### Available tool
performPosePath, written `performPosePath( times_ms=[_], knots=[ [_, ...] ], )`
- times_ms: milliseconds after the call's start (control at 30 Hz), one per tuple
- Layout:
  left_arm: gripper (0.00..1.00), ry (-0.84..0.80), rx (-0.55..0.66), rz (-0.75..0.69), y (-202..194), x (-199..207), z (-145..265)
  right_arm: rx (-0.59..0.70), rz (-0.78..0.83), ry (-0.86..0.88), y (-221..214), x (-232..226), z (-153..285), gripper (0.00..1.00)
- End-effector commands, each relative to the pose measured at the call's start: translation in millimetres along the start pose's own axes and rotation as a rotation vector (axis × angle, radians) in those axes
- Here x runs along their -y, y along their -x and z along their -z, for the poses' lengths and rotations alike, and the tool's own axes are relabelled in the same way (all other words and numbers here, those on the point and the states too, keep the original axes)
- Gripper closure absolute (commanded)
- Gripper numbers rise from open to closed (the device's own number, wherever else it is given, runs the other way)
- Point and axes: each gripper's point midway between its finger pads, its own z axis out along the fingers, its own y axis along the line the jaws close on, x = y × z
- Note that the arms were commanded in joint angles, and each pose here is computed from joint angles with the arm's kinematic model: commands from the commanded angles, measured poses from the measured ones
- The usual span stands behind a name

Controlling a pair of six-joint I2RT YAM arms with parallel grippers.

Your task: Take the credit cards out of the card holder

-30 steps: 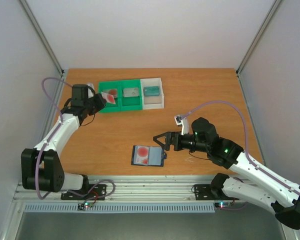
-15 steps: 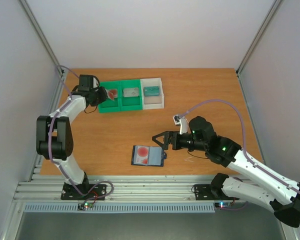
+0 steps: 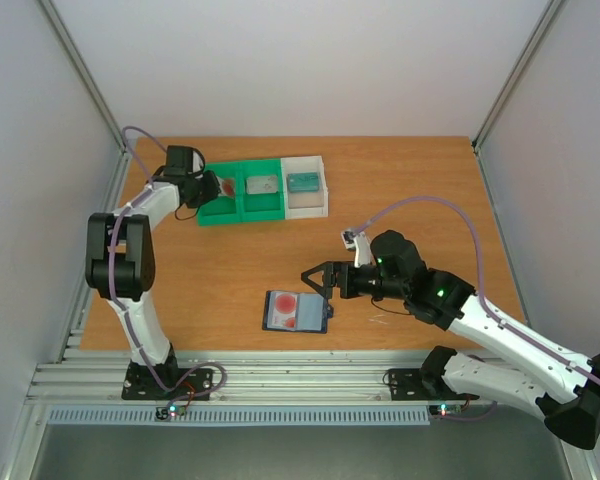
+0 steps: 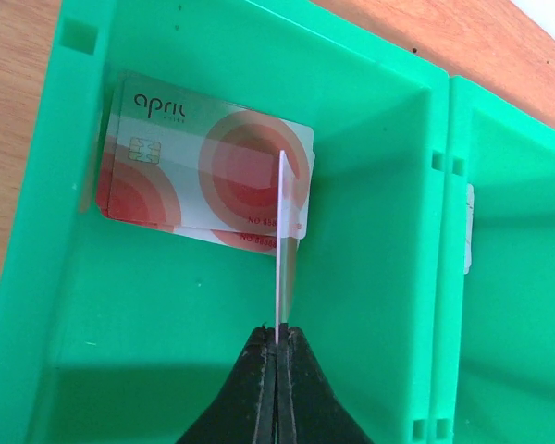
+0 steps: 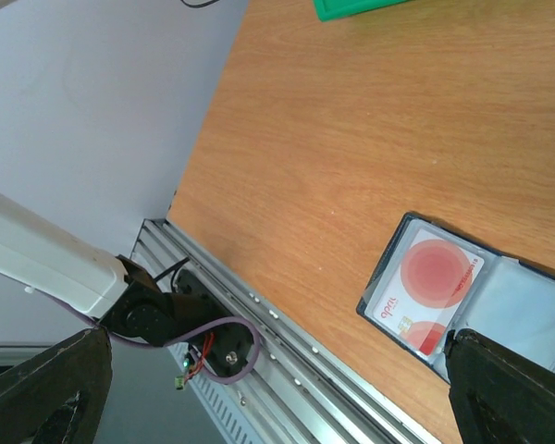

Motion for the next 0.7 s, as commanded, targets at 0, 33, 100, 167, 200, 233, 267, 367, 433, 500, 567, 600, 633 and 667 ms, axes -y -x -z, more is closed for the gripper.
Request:
performPosePath(
  times_ms=[0,33,100,167,200,233,267,367,433,500,567,600,633,667],
  knots=[
    [1.0,-0.028,0.068,-0.025,24,9,-3,0.025,0.032,-0.001,9,-6,3,0.02],
    [0.99,-0.03,0.071,-0.025,25,9,-4,0.024,0.032,-0.004,9,-5,3,0.01],
    [0.98,-0.029,0.077,-0.02,27,9,-6,0.022,0.031,-0.005,8,-5,2,0.02],
    [0.96,-0.018,0.075,-0.015,29,7,-9,0.02,0.031,-0.008,8,-4,1,0.02],
    [0.96,-0.01,0.073,-0.014,29,6,-11,0.019,0.032,-0.008,8,-4,1,0.02],
    [0.96,-0.003,0.071,-0.011,30,4,-14,0.021,0.031,-0.011,9,-4,1,0.01],
    [0.95,0.002,0.067,-0.009,30,3,-16,0.019,0.032,-0.014,8,-3,1,0.01],
    [0.91,0.032,0.056,-0.008,29,-3,-21,0.028,0.038,-0.032,10,-1,3,0.02],
    [0.87,0.043,0.058,-0.01,30,-5,-21,0.033,0.04,-0.036,10,-1,6,0.02],
    [0.84,0.053,0.059,-0.009,31,-6,-20,0.037,0.04,-0.037,10,-1,7,0.01],
    [0.82,0.057,0.065,-0.01,33,-5,-18,0.042,0.042,-0.04,11,-1,8,0.01],
    [0.81,0.061,0.069,-0.01,34,-5,-16,0.04,0.042,-0.042,11,0,9,0.02],
    [0.8,0.065,0.071,-0.011,35,-5,-15,0.039,0.045,-0.043,10,-1,9,0.02],
    [0.79,0.068,0.073,-0.011,36,-5,-13,0.038,0.045,-0.043,11,-1,9,0.02]
  ],
)
